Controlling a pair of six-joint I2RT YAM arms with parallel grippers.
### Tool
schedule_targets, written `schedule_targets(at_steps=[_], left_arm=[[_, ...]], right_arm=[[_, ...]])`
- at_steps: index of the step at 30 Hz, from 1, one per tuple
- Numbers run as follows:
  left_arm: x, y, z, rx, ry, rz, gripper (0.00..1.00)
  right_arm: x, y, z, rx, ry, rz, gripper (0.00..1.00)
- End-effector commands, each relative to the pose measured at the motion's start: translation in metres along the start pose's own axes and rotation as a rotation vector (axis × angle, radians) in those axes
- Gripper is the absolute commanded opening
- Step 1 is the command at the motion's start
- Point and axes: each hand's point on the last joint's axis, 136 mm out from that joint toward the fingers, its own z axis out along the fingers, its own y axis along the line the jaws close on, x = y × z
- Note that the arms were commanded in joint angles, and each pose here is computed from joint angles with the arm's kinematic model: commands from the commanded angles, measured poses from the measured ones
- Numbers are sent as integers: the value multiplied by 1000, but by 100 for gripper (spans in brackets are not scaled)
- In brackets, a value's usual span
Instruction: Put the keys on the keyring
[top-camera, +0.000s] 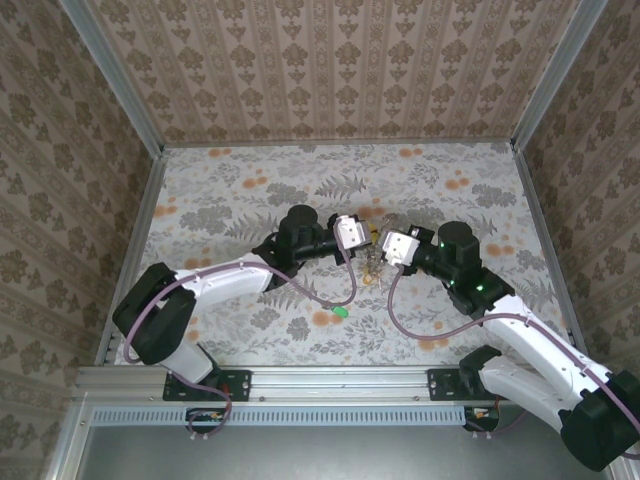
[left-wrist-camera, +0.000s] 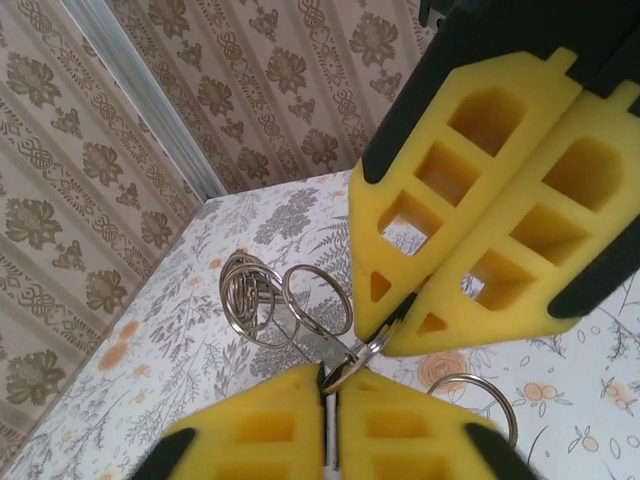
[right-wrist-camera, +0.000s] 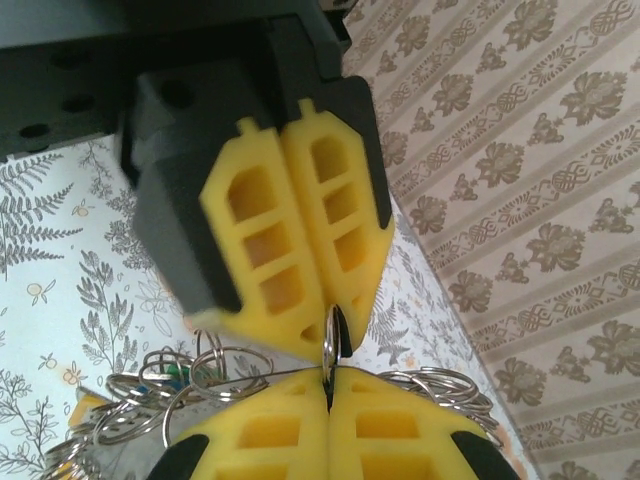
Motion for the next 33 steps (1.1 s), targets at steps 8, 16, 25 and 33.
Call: schedule_targets(at_steps=[8, 16, 25, 33], left_arm=[[-38, -17, -24, 117, -143, 63, 32], [-32, -28, -60, 245, -94, 111, 35], [-22, -33, -56, 318, -14, 139, 30], [-14, -36, -48, 331, 20, 104, 30]], right_arm=[[-9, 16, 2, -77, -20, -118, 0], [-17, 24, -7, -201, -14, -189, 0], [-28, 19, -5, -242, -17, -177, 0], [-30, 15, -3, -249, -9, -163, 0]])
